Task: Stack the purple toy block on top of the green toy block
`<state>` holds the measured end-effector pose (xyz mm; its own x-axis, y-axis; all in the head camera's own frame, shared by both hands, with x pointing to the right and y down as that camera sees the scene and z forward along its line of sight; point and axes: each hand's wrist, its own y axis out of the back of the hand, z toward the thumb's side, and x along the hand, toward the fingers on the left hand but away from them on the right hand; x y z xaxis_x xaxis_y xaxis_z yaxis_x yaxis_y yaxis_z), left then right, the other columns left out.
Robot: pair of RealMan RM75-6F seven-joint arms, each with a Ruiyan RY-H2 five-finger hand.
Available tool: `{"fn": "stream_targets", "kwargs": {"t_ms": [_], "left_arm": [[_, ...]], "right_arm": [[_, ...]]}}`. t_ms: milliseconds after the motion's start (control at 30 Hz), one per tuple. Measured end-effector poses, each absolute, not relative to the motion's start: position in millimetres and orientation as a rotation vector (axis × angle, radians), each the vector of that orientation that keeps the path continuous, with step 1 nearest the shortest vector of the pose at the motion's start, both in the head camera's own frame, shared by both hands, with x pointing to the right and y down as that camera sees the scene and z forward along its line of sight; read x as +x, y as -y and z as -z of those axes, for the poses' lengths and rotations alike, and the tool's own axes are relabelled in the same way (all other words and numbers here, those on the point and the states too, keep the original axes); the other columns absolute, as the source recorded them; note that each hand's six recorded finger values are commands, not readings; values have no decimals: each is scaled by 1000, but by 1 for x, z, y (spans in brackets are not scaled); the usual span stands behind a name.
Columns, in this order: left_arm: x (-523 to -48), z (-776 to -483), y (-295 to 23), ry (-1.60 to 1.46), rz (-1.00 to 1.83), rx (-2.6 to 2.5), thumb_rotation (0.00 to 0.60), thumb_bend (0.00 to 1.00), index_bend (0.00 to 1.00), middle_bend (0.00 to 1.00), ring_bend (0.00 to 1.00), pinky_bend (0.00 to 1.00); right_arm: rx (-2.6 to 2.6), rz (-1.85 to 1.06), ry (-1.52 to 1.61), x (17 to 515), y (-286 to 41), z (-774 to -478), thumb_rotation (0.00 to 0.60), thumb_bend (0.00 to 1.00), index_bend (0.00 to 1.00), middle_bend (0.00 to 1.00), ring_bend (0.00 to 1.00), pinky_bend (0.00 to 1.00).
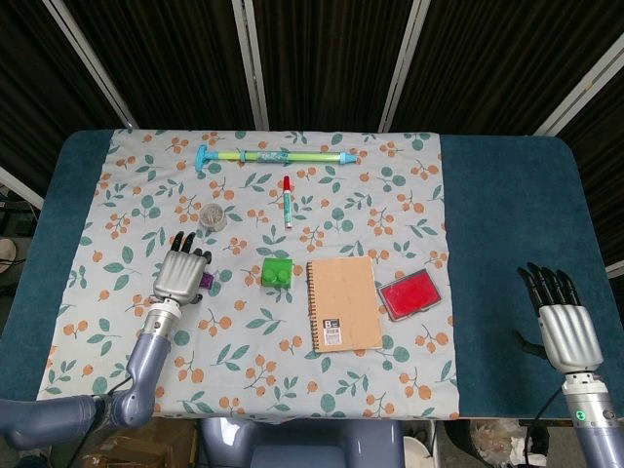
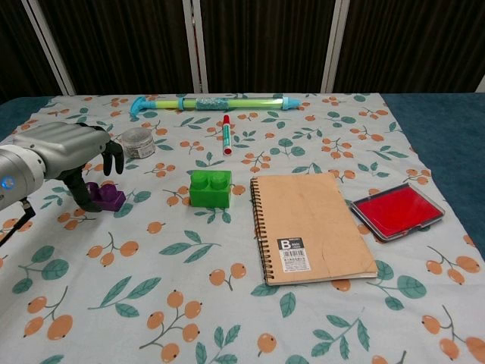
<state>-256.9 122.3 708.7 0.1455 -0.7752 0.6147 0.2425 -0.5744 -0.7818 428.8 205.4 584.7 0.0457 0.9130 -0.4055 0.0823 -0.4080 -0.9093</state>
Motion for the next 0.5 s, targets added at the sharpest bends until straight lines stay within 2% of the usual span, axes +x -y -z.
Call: {"fn": "stream_targets", "kwargs": {"t_ms": [233, 500], "left_arm": [[-261, -710, -123, -521, 1585, -1561, 600, 163, 314, 385, 87, 0], [-275, -727, -124, -502, 1649, -1550, 600, 165, 315, 382, 87, 0]], "right_arm": [[-1600, -1445, 1030, 430, -206, -584, 600, 224, 19, 63, 49, 0], [-1597, -1452, 1025, 430, -206, -585, 600, 224, 19, 63, 49, 0]]}}
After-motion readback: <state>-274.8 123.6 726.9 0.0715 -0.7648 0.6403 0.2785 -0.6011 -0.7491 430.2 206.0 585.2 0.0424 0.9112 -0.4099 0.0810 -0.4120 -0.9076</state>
